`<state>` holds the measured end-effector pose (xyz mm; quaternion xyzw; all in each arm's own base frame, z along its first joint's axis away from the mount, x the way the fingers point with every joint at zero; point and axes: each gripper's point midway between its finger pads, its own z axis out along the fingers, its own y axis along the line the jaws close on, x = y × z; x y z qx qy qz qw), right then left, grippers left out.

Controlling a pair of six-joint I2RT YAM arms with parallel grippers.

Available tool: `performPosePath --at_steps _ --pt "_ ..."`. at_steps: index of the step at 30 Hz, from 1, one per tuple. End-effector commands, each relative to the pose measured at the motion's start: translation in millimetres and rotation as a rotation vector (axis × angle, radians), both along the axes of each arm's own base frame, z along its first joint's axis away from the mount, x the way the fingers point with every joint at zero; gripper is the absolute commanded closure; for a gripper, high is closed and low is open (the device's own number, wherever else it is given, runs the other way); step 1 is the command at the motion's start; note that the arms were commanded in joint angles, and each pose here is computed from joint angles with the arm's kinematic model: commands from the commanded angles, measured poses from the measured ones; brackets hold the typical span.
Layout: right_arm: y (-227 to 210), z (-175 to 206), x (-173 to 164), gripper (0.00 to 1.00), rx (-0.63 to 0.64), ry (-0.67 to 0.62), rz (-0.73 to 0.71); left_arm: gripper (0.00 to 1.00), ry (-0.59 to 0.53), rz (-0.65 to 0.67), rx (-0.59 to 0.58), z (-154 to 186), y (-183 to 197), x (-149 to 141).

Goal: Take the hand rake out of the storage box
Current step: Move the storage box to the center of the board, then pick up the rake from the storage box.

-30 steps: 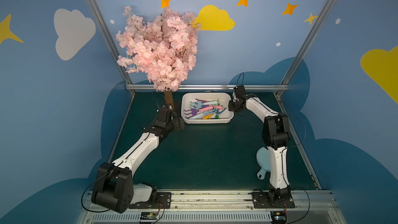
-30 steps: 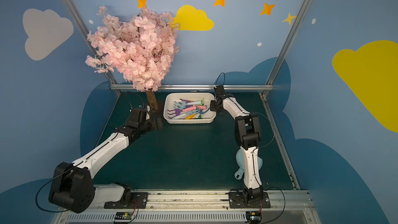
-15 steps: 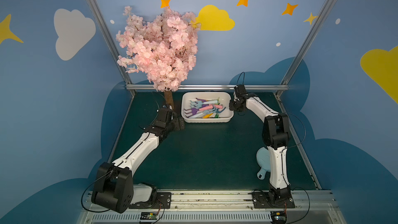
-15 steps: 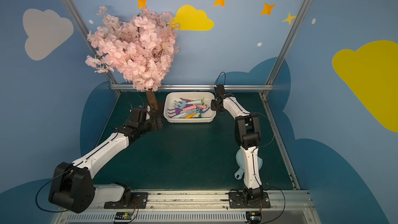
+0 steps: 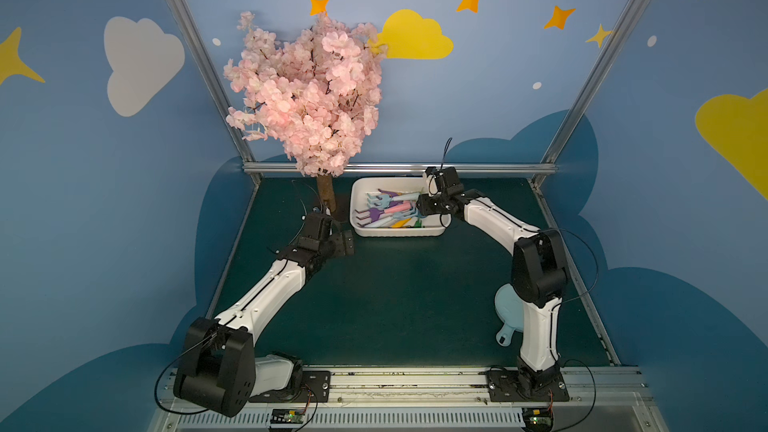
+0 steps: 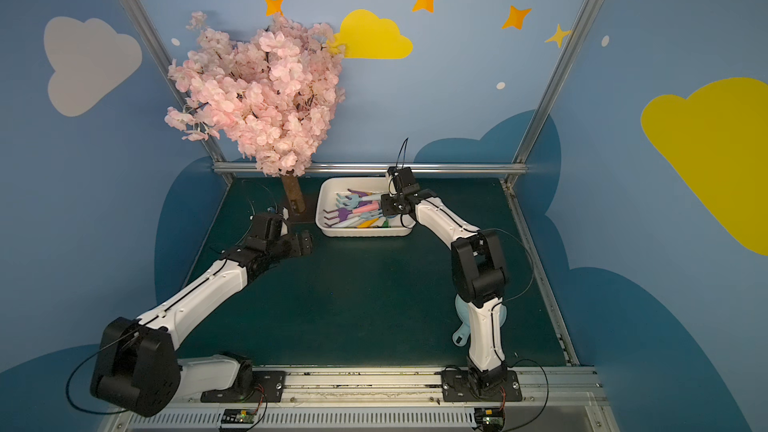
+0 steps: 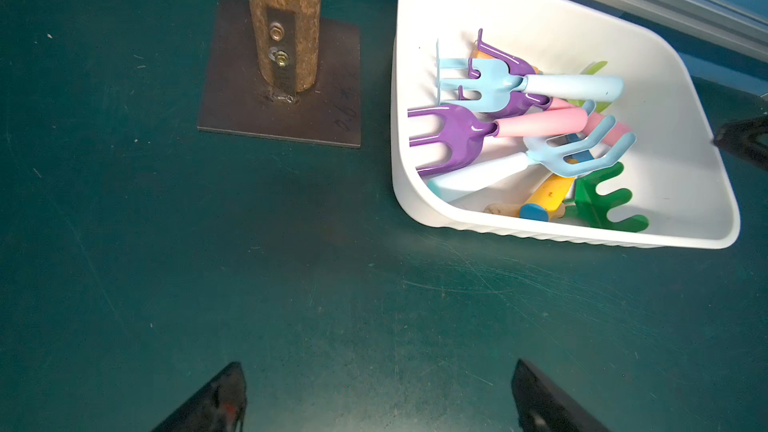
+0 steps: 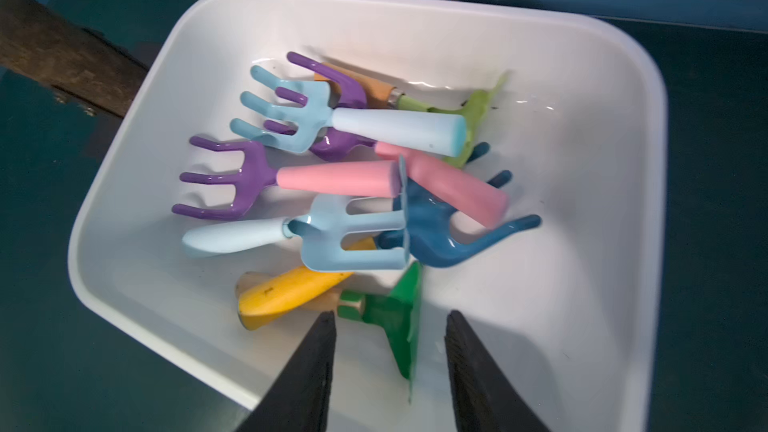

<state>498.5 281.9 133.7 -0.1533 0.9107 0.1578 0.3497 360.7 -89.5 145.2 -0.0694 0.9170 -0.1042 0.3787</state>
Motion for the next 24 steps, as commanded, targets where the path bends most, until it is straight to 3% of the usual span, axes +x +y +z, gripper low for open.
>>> performPosePath --at_steps 1,4,8,12,21,24 --pt "10 -10 23 0.56 -0.024 -0.071 0.016 0.00 -0.009 -0.001 -0.006 1 2 -4" --pt "15 -25 31 0.62 -0.034 -0.054 0.022 0.00 -0.005 -0.001 -0.002 1 3 -6" --pt "17 -44 36 0.63 -0.038 -0.034 0.020 0.00 0.002 0.005 0.009 -1 6 -11" --pt "26 -48 40 0.76 -0.013 -0.040 0.050 0.00 0.004 0.011 0.014 -3 8 -13" --pt "27 -32 53 0.98 -0.053 -0.107 0.075 0.00 0.001 0.005 -0.006 -1 6 -17" --pt "23 -17 52 1.00 -0.058 -0.131 0.077 0.00 -0.006 0.003 -0.007 2 6 -18"
